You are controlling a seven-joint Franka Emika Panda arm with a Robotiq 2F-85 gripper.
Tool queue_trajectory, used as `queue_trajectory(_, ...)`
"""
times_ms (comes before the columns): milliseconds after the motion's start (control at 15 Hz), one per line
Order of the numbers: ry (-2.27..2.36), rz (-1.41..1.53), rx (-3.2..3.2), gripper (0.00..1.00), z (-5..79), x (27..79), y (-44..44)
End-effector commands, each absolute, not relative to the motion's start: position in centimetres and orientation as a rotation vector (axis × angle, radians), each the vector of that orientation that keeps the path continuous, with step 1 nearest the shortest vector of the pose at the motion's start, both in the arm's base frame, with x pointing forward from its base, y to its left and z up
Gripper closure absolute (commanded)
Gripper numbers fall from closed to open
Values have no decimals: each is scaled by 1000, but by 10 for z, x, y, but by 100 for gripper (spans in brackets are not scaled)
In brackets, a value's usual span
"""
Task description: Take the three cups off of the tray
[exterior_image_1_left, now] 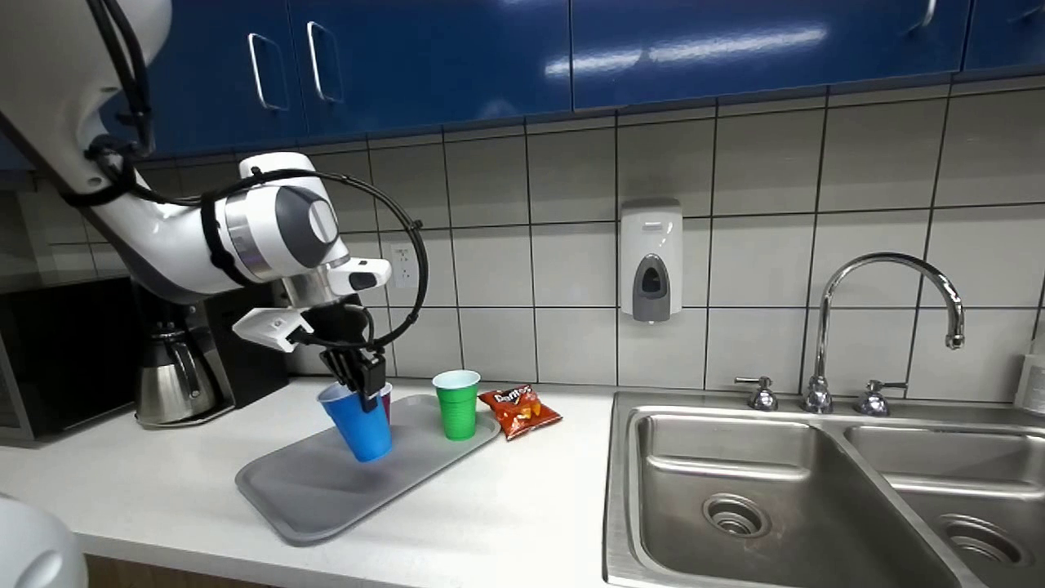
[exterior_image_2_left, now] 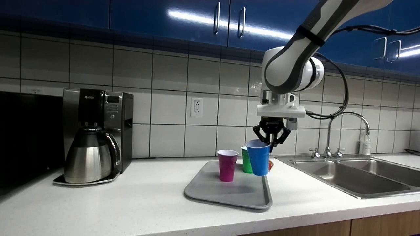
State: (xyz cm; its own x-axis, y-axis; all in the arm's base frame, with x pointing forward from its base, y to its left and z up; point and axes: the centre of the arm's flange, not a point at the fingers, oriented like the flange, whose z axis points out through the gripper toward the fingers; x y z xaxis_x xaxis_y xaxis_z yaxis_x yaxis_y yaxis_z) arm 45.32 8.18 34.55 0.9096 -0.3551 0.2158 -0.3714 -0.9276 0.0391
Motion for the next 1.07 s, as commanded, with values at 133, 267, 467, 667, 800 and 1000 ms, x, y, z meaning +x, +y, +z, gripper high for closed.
queue_trajectory(133,-637,351,3002,99,342,439,28)
queue_trajectory(267,-661,360,2996,99,337,439,12)
queue_trajectory(467,-687,370,2996,99,333,438,-9)
queue_trajectory(667,-706,363,2997,99,327,437,-26)
queue_trajectory(800,-727,354,2998,99,322,436,-36)
queue_trajectory(1000,-774,335,2998,99,314,433,-47)
